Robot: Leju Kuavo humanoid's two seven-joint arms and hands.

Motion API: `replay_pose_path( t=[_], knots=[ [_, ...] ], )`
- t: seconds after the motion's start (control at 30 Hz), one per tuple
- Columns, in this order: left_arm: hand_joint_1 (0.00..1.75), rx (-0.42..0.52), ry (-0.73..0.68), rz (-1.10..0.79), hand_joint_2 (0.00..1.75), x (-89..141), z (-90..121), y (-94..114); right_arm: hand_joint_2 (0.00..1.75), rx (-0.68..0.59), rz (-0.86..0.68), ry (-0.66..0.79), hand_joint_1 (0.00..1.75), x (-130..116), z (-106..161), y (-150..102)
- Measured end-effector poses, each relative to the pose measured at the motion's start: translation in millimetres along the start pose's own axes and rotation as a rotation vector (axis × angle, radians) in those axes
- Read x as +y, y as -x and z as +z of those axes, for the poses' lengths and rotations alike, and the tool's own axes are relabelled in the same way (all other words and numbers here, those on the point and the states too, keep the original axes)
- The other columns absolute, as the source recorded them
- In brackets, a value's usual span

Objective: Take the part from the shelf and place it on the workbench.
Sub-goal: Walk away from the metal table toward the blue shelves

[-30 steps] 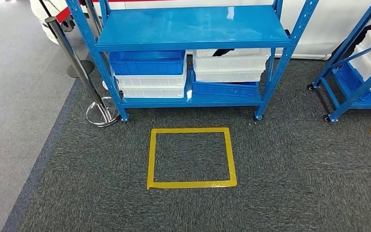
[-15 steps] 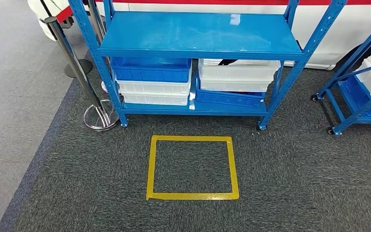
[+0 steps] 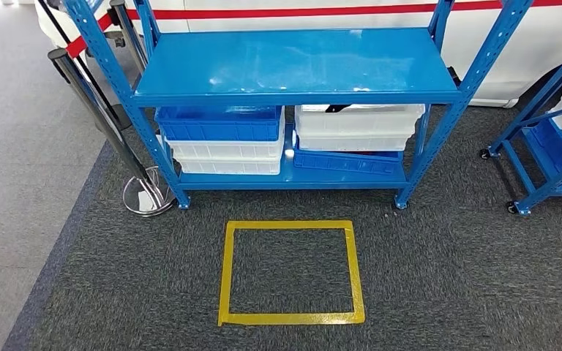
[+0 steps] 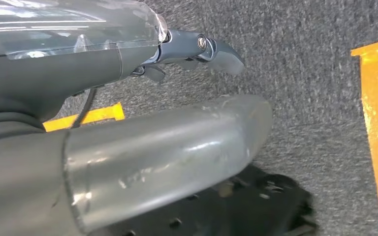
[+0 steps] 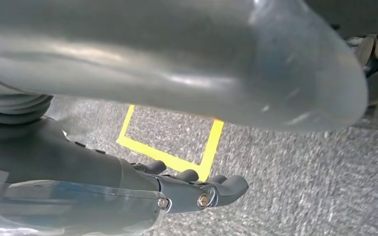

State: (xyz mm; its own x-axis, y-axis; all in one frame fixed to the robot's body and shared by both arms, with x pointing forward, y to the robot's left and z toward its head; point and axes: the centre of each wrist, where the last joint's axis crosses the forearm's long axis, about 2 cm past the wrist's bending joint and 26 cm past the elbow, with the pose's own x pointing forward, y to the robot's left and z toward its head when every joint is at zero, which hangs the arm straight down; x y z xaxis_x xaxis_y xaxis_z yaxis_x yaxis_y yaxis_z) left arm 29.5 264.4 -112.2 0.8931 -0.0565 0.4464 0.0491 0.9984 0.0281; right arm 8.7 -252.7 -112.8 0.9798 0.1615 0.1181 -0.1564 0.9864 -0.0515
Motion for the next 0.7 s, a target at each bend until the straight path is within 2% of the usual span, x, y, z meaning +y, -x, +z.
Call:
replay_pose_path(
  t=[0.43, 0.7],
  knots=[
    [0.00, 0.002, 0.001, 0.000, 0.00, -1.2, 0.9, 2.0, 0.00, -0.008, -0.003, 0.000, 0.00, 0.2, -0.3, -5.2],
    [0.00, 0.001, 0.003, 0.001, 0.00, -2.5, 0.9, 1.6, 0.00, 0.004, -0.007, -0.001, 0.00, 0.6, 0.1, 0.9]
  ],
)
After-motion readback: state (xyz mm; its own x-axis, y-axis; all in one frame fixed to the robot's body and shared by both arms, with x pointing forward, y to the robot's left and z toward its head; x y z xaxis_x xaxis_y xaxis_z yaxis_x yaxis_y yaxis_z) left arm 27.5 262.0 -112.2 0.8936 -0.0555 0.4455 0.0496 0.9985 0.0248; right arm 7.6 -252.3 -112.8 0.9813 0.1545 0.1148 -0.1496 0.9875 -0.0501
